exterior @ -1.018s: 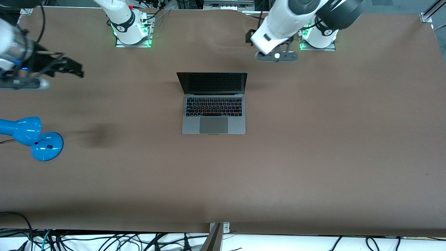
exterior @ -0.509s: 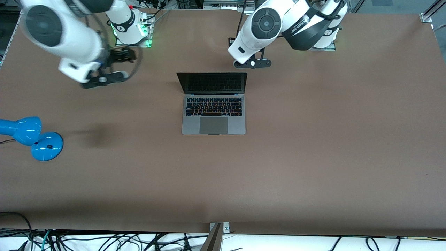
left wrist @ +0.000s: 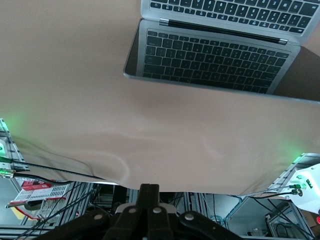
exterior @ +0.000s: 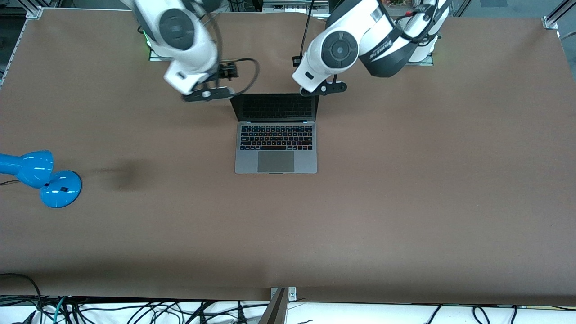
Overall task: Close laptop with both arms from behind
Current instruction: 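Lower both grippers onto the back of the laptop screen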
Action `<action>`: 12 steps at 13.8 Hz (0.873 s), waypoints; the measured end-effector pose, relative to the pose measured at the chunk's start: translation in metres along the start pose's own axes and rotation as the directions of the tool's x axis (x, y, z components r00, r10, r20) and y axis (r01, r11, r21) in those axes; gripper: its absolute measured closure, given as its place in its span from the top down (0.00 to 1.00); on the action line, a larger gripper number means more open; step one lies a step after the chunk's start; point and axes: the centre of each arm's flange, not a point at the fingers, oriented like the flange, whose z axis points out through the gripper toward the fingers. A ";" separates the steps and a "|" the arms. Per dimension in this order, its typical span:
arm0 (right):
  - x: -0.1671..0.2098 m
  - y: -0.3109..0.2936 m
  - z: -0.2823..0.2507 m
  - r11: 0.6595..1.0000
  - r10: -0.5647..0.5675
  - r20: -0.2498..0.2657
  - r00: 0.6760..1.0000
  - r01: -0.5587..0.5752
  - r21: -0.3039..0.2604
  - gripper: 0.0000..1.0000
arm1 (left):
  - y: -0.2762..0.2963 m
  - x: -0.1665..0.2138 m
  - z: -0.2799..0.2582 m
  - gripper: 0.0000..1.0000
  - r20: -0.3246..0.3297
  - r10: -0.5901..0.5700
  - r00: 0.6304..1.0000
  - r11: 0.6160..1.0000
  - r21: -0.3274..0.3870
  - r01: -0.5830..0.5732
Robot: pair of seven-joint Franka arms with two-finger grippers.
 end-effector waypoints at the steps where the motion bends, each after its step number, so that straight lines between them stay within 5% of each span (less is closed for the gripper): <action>1: -0.008 -0.014 0.015 1.000 -0.002 -0.008 1.000 0.002 -0.005 0.59 | 0.001 0.004 0.003 0.01 0.002 -0.002 1.000 1.000 -0.007 0.002; 6: -0.019 -0.029 0.052 1.000 -0.020 -0.001 1.000 0.020 -0.017 0.06 | 0.007 0.017 0.012 0.01 0.004 -0.008 1.000 0.999 -0.033 0.008; 12: -0.004 -0.030 0.055 1.000 -0.024 -0.051 0.998 0.025 0.013 0.01 | 0.010 0.035 0.022 0.01 0.000 -0.018 1.000 0.999 -0.047 0.018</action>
